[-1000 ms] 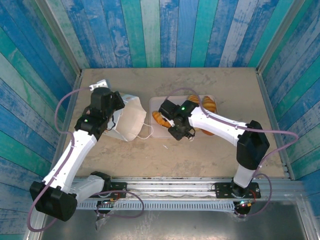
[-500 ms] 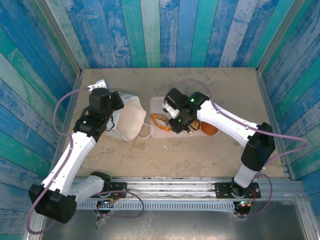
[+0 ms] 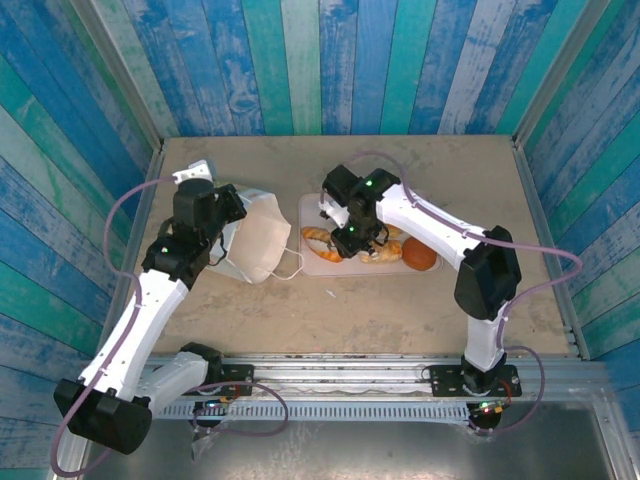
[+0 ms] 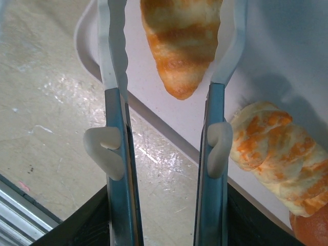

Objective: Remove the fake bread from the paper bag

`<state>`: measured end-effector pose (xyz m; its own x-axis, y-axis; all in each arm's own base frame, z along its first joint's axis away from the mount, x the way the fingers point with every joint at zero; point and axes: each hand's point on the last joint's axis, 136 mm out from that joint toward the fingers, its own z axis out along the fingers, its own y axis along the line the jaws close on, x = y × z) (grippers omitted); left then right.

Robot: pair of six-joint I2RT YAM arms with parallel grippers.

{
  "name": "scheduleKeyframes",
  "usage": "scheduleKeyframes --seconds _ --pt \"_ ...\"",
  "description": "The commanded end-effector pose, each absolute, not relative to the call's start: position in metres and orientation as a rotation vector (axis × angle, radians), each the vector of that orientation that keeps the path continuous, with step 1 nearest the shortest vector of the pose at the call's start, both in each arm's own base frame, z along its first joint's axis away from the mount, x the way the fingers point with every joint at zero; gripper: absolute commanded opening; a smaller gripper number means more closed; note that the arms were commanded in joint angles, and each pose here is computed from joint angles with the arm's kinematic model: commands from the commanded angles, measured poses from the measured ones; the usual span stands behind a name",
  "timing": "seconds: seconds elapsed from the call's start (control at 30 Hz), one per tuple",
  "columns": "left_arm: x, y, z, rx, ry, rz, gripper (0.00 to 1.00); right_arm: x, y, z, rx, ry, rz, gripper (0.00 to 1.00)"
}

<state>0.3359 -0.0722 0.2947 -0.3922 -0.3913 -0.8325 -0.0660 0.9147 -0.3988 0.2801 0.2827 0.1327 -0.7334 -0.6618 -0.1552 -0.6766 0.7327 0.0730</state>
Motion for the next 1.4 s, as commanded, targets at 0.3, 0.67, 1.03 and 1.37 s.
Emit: scheduleKeyframes --seconds 0.3,0.67,1.03,1.37 --pt "0.334 -0.073 0.297 -0.313 1.946 -0.373 0.00 0.283 0.287 0.128 -1.067 2.851 0.181 0.47" --pt "0.333 -0.075 0.293 -0.321 1.945 -0.397 0.00 0.325 0.281 0.138 -0.563 2.882 0.226 0.44" --pt "0.334 -0.077 0.290 -0.319 1.946 -0.410 0.00 0.340 0.238 0.122 -0.202 2.909 0.160 0.43" --pt "0.338 -0.078 0.286 -0.320 1.954 -0.412 0.00 0.336 0.230 0.135 -0.147 2.891 0.189 0.45"
